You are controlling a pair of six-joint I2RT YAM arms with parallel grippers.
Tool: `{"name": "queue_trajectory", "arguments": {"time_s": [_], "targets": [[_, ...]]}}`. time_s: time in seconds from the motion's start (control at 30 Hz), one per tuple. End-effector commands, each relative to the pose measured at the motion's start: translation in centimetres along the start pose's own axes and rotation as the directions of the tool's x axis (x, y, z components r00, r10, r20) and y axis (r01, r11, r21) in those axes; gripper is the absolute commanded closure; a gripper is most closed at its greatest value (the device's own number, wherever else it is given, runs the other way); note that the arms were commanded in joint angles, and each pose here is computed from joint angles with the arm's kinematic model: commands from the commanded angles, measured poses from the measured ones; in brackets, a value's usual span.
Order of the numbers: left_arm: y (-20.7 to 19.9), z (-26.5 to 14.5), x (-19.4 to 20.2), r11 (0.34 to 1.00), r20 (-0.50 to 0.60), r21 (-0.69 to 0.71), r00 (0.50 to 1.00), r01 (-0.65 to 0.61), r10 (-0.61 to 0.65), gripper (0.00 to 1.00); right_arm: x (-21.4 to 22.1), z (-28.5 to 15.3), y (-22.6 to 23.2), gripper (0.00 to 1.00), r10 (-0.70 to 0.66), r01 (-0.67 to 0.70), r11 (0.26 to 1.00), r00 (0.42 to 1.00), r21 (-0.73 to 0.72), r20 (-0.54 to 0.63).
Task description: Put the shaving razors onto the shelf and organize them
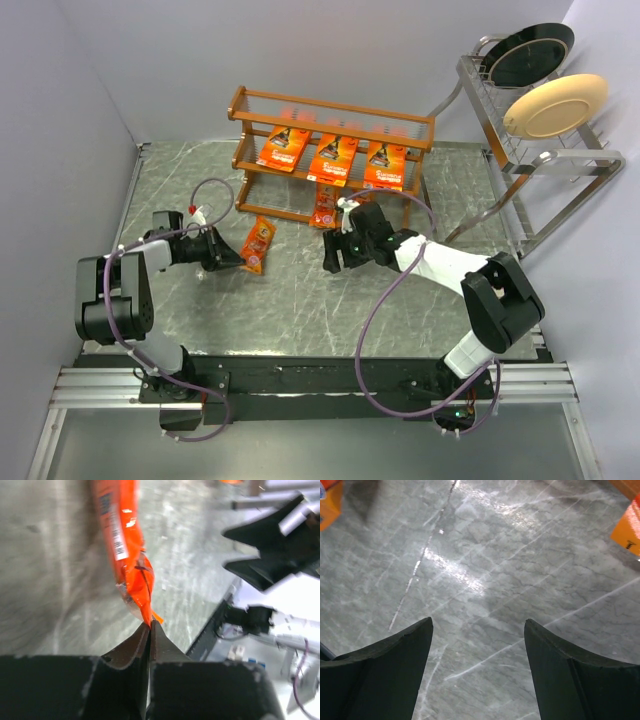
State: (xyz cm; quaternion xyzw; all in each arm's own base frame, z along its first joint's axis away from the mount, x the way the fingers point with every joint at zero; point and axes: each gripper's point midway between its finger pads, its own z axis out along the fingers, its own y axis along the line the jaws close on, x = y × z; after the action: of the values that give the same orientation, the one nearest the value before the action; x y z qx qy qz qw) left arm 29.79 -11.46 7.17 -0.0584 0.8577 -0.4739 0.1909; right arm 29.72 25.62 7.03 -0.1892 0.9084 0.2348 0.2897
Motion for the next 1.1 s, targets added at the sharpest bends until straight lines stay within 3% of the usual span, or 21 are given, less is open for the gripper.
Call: {"name": "queue_trajectory", "arguments": {"time_s": [0.0, 0.1, 0.23, 0.5, 0.57, 0.6, 0.67, 0.7, 1.07], "targets": [[-3.1, -0.6, 0.7, 0.970, -0.007, 0.216, 0.993, -0.113, 0.117, 0.93, -2.6, -2.0, -0.8, 0.19, -0.071, 0.070, 0.997, 0.996, 0.022, 0.062], [-4.6, -1.0, 0.9, 0.950, -0.012, 0.300, 0.996, -0.084, 0.092, 0.95, -1.8, -3.3, -1.9, 0.20, -0.070, 0.069, 0.997, 0.997, 0.014, 0.029], [-6.2, -1.4, -0.7, 0.919, 0.045, 0.360, 0.986, -0.163, 0.158, 0.97, -3.0, -5.0, -3.1, 0.20, -0.056, 0.054, 0.998, 0.997, 0.029, 0.053], [-9.5, -2.6, -3.9, 0.883, 0.200, 0.434, 0.975, -0.179, 0.099, 0.99, -3.3, -6.0, -3.6, 0.20, -0.132, 0.129, 0.990, 0.990, 0.065, 0.053], [-9.9, -2.7, -4.7, 0.879, 0.191, 0.455, 0.980, -0.143, 0.060, 0.99, -3.3, -6.2, -4.0, 0.20, -0.132, 0.127, 0.988, 0.990, 0.087, 0.056], [-11.1, -3.3, -5.5, 0.852, 0.242, 0.471, 0.962, -0.228, 0.123, 0.99, -3.2, -6.2, -4.1, 0.20, -0.162, 0.157, 0.983, 0.985, 0.091, 0.052], [-11.7, -3.5, -6.2, 0.844, 0.216, 0.511, 0.975, -0.161, 0.054, 0.99, -3.2, -6.3, -4.4, 0.20, -0.175, 0.168, 0.980, 0.983, 0.105, 0.055], [-12.8, -4.1, -6.8, 0.820, 0.258, 0.523, 0.960, -0.232, 0.108, 0.99, -3.0, -6.2, -4.6, 0.20, -0.177, 0.170, 0.979, 0.983, 0.111, 0.051], [-14.0, -2.3, -9.2, 0.755, 0.220, 0.617, 0.969, -0.224, 0.108, 0.99, -2.6, -6.1, -5.0, 0.19, -0.202, 0.195, 0.973, 0.978, 0.125, 0.050]]}}
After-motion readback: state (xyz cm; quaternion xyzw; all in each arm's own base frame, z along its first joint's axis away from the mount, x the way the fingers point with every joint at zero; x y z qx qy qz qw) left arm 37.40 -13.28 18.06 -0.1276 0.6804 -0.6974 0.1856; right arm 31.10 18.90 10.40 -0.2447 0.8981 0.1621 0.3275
